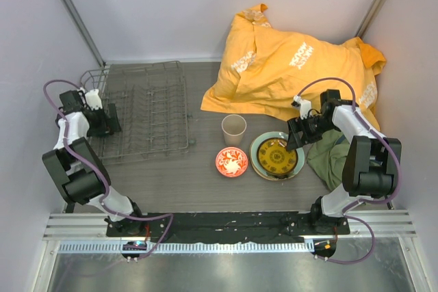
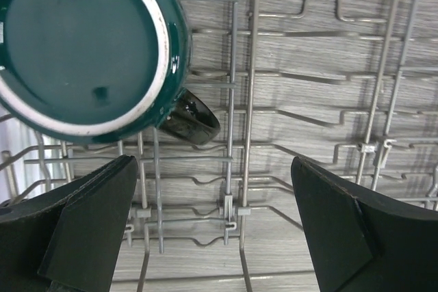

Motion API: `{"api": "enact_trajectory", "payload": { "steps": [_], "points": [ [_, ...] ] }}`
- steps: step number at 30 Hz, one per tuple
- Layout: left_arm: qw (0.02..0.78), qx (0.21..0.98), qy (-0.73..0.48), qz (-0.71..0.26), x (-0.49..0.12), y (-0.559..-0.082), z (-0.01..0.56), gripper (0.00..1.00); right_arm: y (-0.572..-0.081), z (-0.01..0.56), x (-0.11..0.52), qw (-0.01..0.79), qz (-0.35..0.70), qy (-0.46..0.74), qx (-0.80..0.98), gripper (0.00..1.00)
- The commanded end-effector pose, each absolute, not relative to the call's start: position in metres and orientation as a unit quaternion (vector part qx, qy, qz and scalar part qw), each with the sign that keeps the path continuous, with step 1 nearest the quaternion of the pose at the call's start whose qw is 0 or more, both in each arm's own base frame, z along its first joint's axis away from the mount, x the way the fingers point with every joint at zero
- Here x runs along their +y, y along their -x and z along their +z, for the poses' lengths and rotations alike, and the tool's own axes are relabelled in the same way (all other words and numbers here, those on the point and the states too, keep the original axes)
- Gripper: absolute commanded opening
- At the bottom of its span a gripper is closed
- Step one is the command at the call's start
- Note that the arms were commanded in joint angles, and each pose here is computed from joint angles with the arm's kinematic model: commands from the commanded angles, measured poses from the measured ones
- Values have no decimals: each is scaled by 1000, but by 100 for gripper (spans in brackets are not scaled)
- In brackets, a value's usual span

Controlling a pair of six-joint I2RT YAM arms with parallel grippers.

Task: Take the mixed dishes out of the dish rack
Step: Pick up the cup from the dish rack.

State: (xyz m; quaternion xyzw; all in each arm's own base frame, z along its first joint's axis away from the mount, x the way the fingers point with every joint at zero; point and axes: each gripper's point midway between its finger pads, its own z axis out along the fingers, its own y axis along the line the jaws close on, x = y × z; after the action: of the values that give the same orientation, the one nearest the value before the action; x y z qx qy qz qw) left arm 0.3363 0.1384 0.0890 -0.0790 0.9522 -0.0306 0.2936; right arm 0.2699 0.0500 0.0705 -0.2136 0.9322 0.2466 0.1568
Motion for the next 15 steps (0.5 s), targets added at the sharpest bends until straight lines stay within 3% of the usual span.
{"api": "enact_trajectory", "payload": {
  "steps": [1,15],
  "points": [
    [319,942,101,-16,152,-352,97,100,-269,80,55,172,252,218,927,84],
    [328,934,139,24,175,-366,87,100,-268,76,58,168,258,219,926,84]
  ]
}}
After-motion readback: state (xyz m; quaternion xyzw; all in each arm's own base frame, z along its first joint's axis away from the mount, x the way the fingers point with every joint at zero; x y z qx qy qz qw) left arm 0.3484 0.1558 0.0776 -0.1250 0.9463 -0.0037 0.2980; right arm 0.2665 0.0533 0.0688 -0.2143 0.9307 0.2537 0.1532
